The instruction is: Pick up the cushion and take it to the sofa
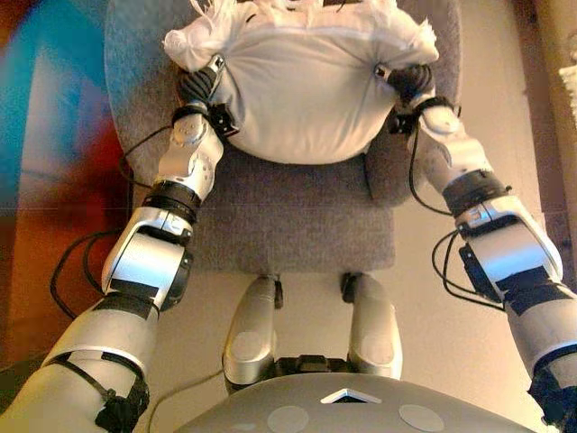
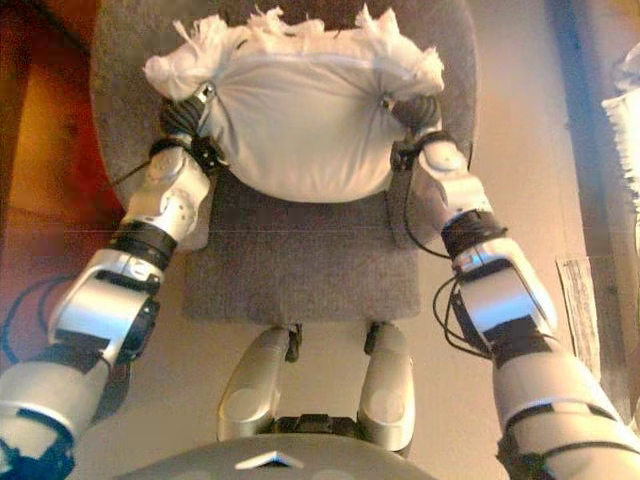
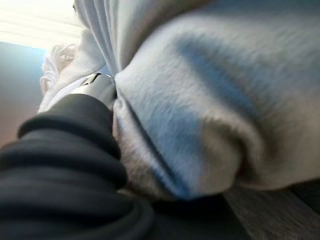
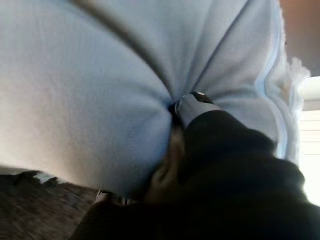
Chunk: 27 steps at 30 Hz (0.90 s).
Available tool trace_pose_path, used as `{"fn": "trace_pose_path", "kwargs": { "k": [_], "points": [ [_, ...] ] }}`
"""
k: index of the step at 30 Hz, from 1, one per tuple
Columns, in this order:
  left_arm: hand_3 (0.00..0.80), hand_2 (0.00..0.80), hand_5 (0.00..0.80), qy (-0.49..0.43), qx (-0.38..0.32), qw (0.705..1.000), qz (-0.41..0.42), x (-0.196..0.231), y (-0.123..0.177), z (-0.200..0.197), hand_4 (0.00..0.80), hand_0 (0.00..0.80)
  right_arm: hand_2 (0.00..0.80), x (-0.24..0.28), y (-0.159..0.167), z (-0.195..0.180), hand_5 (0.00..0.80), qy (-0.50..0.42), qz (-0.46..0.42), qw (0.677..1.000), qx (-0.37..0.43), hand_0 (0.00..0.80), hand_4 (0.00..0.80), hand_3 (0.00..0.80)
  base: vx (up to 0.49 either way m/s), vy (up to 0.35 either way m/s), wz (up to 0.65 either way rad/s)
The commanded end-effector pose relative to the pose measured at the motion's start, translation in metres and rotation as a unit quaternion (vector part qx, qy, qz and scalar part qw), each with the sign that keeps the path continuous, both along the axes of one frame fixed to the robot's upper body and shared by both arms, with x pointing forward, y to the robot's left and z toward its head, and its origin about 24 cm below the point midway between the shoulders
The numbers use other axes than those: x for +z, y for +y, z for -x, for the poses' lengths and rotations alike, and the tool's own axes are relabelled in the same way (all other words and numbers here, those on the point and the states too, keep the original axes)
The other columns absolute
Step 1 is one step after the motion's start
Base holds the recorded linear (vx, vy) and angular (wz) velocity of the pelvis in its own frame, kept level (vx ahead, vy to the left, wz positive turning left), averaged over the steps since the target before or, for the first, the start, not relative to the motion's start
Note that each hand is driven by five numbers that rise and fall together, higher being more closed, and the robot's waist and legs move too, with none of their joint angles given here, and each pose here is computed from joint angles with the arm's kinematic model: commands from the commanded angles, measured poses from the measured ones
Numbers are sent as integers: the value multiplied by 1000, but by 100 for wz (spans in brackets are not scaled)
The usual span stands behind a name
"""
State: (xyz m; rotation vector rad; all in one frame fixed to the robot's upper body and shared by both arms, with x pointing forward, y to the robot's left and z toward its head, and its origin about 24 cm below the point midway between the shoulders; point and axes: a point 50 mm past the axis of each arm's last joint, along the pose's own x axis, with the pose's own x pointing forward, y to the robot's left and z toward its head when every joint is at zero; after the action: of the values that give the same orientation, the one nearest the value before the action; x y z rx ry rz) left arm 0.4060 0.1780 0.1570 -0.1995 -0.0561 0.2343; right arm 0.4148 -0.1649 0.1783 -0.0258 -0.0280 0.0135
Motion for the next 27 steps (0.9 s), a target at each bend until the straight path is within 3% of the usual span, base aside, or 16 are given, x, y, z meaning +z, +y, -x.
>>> {"fn": "trace_pose_path", "kwargs": {
  "k": [1,13,14,15,16,17,23,27],
  "points": [
    [800,800,800,-118,-40,992,-11,80,-29,-10,800,800,800,71,33,-4,800,-115,-23,991,66,800,800,800,103,12,2],
    [800,800,800,-62,-22,997,43,67,-9,-15,800,800,800,54,17,-12,800,-28,-45,997,49,800,800,800,97,24,1],
    [800,800,800,-50,-19,997,50,66,-6,-16,800,800,0,52,12,-13,0,-12,-40,998,38,0,0,0,30,40,-5],
    [800,800,800,-48,-17,997,51,66,-5,-17,800,800,0,51,10,-14,0,-5,-37,999,33,0,0,0,39,38,-6],
    [471,471,471,-48,-19,997,56,67,-5,-17,471,471,0,52,7,-15,0,-3,-34,999,28,0,0,0,48,28,-6],
    [0,0,0,-45,-18,997,59,68,-4,-18,0,0,0,54,6,-15,0,-3,-33,999,25,0,0,0,68,24,-4],
    [0,0,0,-43,12,996,78,68,7,-17,0,0,0,56,-2,-15,0,-10,-40,999,-5,0,0,0,41,12,0],
    [0,0,0,-51,36,998,31,66,19,-14,0,0,0,54,-13,-12,0,-26,-47,998,-37,0,0,0,28,10,-1]
  ]
}}
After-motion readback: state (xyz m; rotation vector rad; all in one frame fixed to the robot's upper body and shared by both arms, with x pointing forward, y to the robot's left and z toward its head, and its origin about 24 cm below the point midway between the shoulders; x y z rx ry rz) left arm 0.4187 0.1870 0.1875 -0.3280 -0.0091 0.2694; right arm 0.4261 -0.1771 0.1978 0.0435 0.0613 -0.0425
